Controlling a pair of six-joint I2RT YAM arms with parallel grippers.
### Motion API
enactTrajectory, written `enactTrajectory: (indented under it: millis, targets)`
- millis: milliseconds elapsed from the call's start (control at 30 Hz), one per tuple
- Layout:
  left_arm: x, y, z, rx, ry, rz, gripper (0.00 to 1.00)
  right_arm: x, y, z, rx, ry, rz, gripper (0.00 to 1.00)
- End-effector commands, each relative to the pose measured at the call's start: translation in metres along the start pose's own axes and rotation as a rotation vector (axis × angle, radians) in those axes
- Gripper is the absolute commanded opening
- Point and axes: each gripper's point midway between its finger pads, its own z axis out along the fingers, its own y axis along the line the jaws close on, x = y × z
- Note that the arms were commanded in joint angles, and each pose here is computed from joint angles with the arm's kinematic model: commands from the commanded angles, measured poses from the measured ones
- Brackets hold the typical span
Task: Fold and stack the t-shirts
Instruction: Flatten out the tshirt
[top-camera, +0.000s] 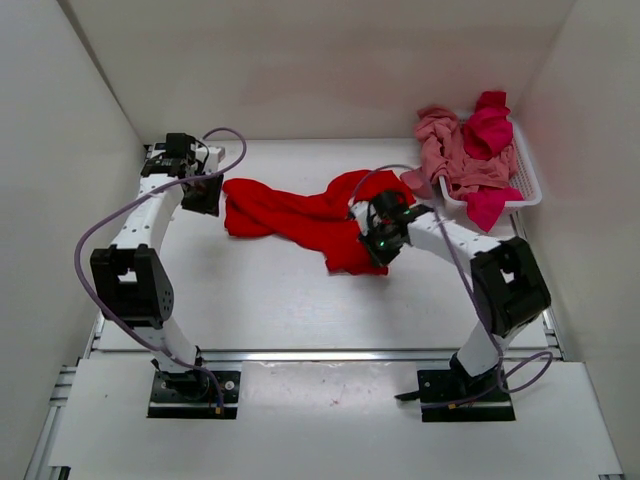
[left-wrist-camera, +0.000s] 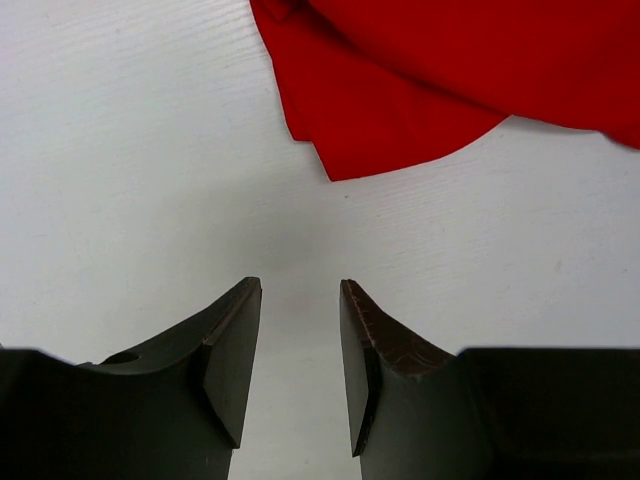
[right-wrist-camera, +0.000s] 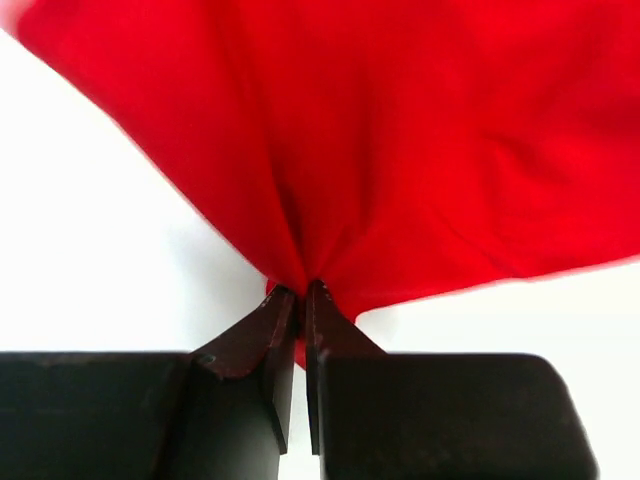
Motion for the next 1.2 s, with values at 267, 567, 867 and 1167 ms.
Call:
enactTrajectory:
  millis: [267, 567, 867, 1167]
  targets:
    - [-0.037, -0.053, 0.018, 0.108, -0.013, 0.168, 0.48, -0.149, -0.021, -0.28, 0.089, -0.634, -0.059, 0.0]
    - [-0.066, -0.106, -0.016, 0.212, -0.13, 0.336, 0.51, -0.274, -0.013, -0.404, 0.262, -1.03, -0.185, 0.0]
    - [-0.082, -0.122, -0.066, 0.289, -0.283, 0.378, 0.8, -0.305, -0.028, -0.403, 0.527, -1.066, -0.082, 0.0]
    - [0.028, -0.218, -0.007, 0.268, -0.268, 0.83, 0.82, -0.28, -0.078, -0.363, 0.541, -0.95, 0.084, 0.0]
